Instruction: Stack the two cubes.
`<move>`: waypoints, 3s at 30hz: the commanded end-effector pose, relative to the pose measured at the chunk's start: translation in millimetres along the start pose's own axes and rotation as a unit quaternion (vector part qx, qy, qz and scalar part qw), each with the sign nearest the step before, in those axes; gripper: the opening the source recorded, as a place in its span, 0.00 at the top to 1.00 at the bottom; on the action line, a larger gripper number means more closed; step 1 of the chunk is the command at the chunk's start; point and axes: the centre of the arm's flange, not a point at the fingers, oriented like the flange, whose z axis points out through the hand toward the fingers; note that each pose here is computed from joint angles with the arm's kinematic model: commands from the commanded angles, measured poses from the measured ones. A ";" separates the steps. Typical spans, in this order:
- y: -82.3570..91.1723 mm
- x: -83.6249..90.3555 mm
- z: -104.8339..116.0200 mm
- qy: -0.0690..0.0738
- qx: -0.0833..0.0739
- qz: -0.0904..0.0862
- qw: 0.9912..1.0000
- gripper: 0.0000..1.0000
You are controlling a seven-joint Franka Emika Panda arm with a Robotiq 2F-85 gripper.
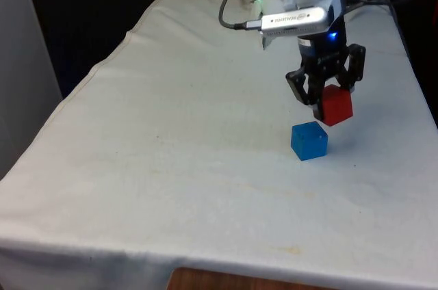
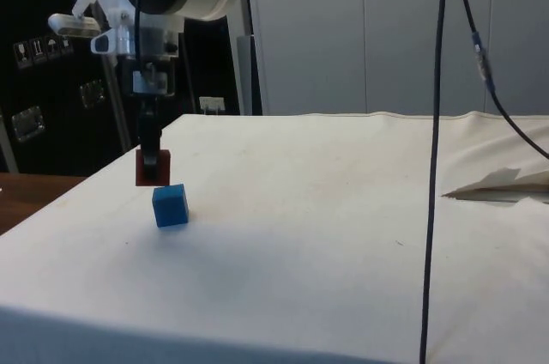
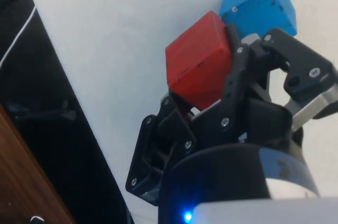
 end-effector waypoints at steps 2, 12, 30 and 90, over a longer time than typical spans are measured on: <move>2.0 -0.1 1.6 0.006 0.002 0.000 1.000 1.00; 20.8 -7.8 14.1 0.004 0.006 0.014 1.000 1.00; 45.9 -12.6 22.6 0.004 0.003 0.034 0.999 0.46; -14.3 -18.7 -79.4 0.045 -0.015 0.077 0.996 0.00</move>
